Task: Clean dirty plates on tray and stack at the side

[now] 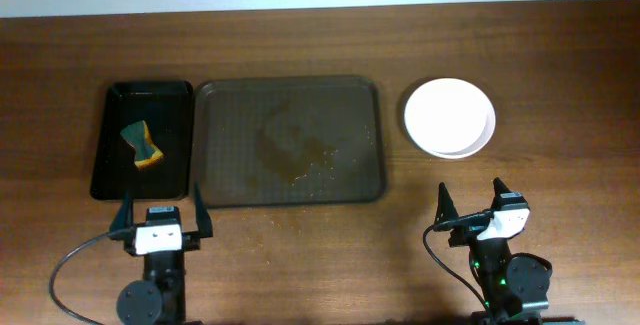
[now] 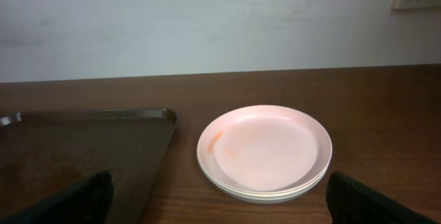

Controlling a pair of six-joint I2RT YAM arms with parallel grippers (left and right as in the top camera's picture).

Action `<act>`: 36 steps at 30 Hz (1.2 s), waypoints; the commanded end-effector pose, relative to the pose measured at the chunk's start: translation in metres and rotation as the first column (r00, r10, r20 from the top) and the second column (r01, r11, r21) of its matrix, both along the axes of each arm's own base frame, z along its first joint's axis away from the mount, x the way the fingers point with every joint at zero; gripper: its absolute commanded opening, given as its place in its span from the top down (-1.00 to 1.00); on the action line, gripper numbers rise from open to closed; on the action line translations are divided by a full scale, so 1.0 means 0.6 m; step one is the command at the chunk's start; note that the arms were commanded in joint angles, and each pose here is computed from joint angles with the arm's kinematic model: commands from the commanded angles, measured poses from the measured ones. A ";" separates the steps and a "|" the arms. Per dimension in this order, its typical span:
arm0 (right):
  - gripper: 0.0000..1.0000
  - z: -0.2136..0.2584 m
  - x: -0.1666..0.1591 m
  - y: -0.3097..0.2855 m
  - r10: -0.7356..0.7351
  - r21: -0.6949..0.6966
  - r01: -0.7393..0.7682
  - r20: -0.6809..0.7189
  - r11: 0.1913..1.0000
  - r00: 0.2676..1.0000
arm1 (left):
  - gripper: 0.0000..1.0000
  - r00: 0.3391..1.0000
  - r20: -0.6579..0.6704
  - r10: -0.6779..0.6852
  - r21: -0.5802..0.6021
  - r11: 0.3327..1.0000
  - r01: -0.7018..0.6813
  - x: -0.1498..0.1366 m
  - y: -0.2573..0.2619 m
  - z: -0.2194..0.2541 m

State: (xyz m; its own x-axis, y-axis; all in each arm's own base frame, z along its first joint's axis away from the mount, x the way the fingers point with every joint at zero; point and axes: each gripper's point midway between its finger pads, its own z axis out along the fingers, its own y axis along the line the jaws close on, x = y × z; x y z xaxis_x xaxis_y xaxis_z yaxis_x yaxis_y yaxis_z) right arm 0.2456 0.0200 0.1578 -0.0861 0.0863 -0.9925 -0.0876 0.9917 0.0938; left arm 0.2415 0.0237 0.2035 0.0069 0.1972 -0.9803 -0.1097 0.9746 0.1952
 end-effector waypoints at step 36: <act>-0.97 -0.006 0.000 0.005 0.016 -0.001 -0.016 -0.008 1.000 1.000 | -0.98 0.992 -0.121 -0.019 0.122 0.992 0.034 0.006 -0.007 -0.079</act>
State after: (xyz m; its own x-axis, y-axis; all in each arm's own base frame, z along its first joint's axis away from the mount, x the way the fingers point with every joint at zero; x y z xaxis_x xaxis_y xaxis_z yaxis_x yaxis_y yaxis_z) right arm 0.2456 0.0200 0.1578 -0.0861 0.0859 -0.9926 -0.0877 0.9918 0.0934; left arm 0.2449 0.0231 0.1574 -0.1089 0.3026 -0.9469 -0.0710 0.9478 0.3110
